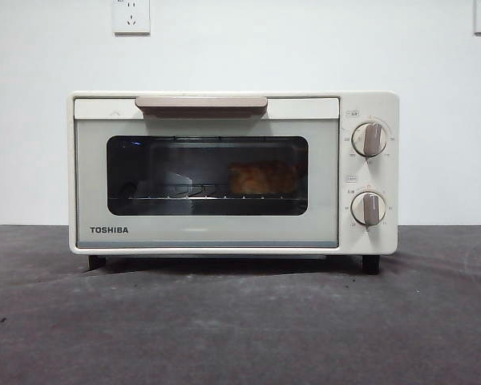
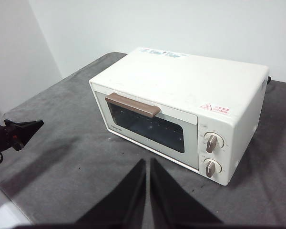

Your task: The left arm flap open the oven, the right arm pick bread and place it into oven, the left arm flap close the oven

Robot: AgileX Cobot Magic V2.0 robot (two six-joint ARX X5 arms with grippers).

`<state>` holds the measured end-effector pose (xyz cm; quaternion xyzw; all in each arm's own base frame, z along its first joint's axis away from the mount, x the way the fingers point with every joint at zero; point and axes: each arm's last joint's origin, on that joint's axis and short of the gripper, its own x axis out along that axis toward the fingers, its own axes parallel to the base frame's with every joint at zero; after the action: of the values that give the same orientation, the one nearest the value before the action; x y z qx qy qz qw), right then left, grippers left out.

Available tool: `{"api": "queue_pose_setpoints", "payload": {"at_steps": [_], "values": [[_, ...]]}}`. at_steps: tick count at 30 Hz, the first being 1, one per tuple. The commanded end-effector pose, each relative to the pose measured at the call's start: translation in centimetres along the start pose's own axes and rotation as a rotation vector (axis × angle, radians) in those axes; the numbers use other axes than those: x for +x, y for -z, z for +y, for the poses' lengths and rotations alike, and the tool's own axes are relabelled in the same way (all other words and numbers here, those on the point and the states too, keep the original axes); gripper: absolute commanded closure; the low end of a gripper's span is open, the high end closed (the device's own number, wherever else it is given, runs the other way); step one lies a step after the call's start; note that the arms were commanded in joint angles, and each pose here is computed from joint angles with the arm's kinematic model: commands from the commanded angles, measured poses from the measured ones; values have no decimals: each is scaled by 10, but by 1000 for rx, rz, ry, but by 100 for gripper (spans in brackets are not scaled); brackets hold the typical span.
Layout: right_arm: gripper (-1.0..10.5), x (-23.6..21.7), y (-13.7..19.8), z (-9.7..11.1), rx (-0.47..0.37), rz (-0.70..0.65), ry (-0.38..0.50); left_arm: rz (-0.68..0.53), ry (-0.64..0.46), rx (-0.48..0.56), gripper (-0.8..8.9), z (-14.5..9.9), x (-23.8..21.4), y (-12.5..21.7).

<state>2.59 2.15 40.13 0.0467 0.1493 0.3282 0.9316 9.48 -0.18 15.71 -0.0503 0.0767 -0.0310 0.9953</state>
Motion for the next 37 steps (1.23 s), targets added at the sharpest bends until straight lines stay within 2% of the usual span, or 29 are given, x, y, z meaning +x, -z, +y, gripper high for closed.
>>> {"api": "queue_pose_setpoints", "payload": {"at_steps": [1,3,5,9,11,17,24,29,37], "values": [[936,4,-2,-1,-2,-16,20,25,-6,6,797,1,2,7],[936,18,4,-5,11,-48,51,25,-6,6,797,1,2,7],[936,37,15,-15,14,-142,73,25,-6,6,797,1,2,7],[936,64,57,-41,-13,-345,165,25,-6,6,798,1,2,7],[936,70,83,-53,-15,-383,236,25,-6,6,797,1,2,7],[936,83,149,-79,-11,-338,422,25,-6,6,797,1,2,7],[936,97,192,-94,-50,-246,507,24,-6,6,797,1,2,7],[936,102,207,-98,-62,-223,522,24,-6,6,798,1,2,7],[936,104,217,-100,-35,-152,525,24,-6,6,798,1,2,7]]}}
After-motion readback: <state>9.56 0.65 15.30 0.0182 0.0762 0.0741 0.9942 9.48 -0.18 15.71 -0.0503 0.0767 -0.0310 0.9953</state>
